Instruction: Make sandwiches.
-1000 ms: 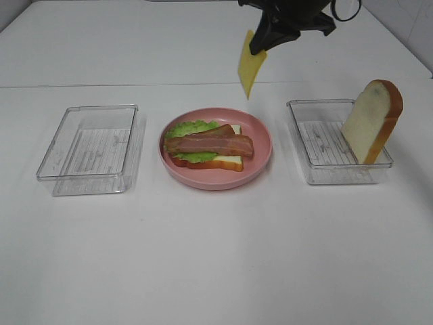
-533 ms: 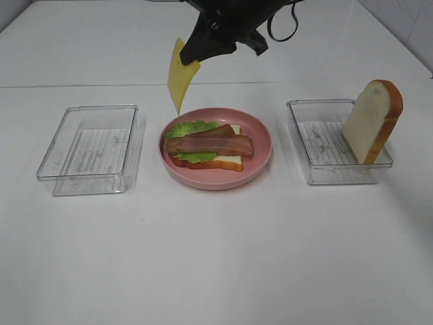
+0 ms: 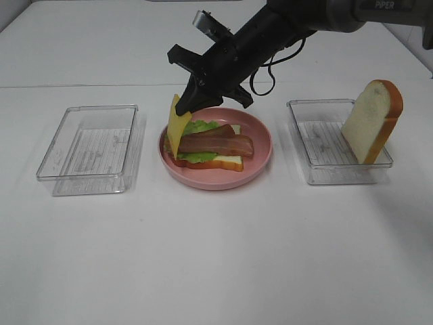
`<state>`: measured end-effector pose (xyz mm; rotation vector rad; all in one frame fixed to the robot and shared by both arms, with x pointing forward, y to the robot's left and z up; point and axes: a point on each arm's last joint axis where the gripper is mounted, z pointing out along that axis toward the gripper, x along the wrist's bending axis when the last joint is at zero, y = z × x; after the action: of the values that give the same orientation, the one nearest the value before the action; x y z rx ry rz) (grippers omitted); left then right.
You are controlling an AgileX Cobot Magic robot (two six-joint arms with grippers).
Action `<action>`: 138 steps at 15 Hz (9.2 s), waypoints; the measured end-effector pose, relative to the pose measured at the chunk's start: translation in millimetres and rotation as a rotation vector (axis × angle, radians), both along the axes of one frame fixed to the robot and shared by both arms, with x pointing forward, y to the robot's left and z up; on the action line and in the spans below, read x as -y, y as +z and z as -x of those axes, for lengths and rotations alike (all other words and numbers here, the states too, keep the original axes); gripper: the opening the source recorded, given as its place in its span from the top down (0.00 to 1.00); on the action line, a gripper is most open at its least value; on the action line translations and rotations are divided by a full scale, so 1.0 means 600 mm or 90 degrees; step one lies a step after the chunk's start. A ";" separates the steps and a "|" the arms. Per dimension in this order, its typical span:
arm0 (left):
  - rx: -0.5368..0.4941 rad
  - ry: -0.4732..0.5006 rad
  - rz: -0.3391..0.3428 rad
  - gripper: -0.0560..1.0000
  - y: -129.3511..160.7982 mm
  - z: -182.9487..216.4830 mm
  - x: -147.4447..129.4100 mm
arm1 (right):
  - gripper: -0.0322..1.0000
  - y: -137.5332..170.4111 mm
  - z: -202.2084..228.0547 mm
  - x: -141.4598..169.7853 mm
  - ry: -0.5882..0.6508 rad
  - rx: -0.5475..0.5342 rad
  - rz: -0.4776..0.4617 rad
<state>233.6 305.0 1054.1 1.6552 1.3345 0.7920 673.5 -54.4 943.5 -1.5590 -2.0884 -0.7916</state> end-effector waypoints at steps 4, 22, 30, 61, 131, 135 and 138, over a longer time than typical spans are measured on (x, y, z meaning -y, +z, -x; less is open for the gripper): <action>0.000 0.000 0.000 0.32 0.000 0.000 0.000 | 0.97 -0.015 -0.007 0.020 -0.023 0.019 0.107; 0.000 0.000 0.000 0.32 0.000 0.000 0.000 | 0.37 0.067 -0.007 0.068 -0.041 0.147 0.274; 0.000 0.000 0.000 0.32 0.000 0.000 0.000 | 0.33 0.162 -0.001 0.189 -0.107 0.184 0.461; 0.000 0.000 0.000 0.32 0.000 0.000 0.000 | 0.77 0.079 -0.036 0.396 -0.223 -0.033 0.443; 0.000 0.000 0.000 0.32 0.000 0.000 0.000 | 0.24 0.258 0.165 0.278 -0.087 0.144 0.318; 0.000 0.000 0.000 0.32 0.000 0.000 0.000 | 0.24 0.292 0.296 0.311 -0.116 0.150 0.345; 0.000 0.000 0.000 0.32 0.000 0.000 0.000 | 0.24 0.282 0.392 0.329 -0.117 0.153 0.345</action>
<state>233.6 305.0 1054.1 1.6552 1.3345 0.7920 438.3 -251.7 1112.8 -2.0437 -2.5060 -0.5103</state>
